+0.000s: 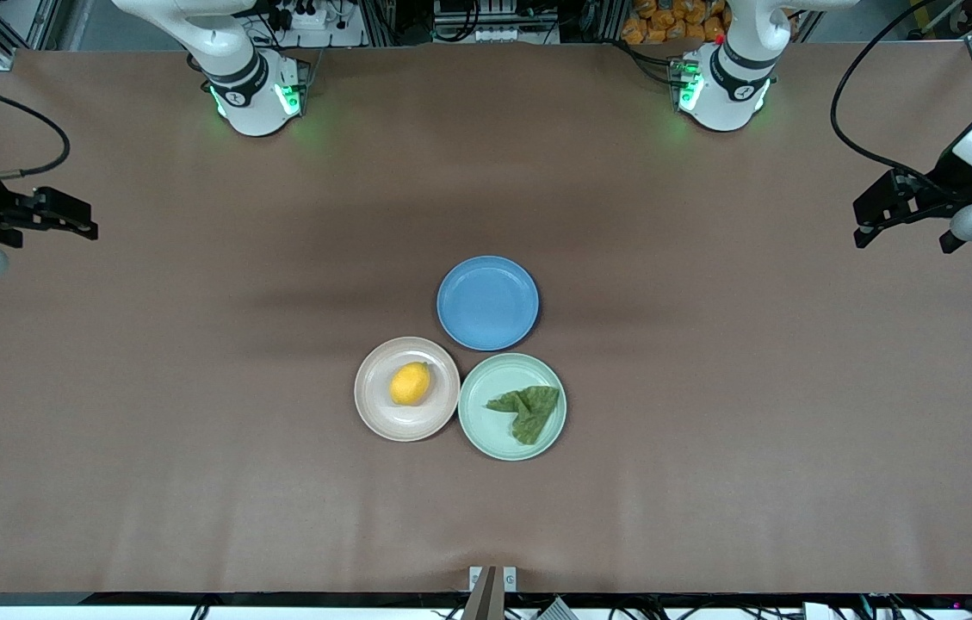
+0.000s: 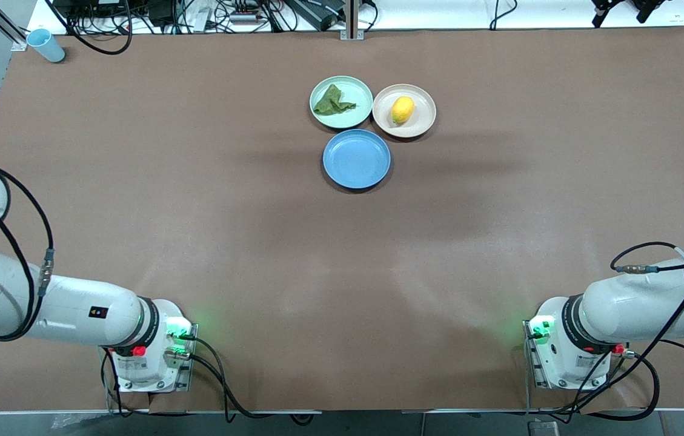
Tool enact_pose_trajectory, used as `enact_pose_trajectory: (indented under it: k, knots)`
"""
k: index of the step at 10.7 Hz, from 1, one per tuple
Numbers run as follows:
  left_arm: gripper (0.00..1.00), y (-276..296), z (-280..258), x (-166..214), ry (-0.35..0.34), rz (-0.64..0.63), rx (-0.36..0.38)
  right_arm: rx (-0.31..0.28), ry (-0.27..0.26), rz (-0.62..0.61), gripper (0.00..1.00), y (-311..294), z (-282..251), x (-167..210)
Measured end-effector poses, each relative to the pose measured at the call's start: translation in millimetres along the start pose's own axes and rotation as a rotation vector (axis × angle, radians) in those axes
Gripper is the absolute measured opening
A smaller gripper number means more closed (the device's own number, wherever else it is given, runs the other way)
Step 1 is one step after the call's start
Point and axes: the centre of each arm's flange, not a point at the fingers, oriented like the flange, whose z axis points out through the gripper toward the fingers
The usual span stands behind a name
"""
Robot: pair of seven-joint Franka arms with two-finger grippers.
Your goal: Place lemon and lettuce in plates
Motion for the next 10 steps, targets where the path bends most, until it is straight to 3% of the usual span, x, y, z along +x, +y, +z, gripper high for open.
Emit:
enact_pose_trajectory:
  k: [10]
  knots:
    - [1.00,-1,3,1,-0.007,-0.001,0.001,-0.005,0.023,0.004,1.00,0,-10,-6]
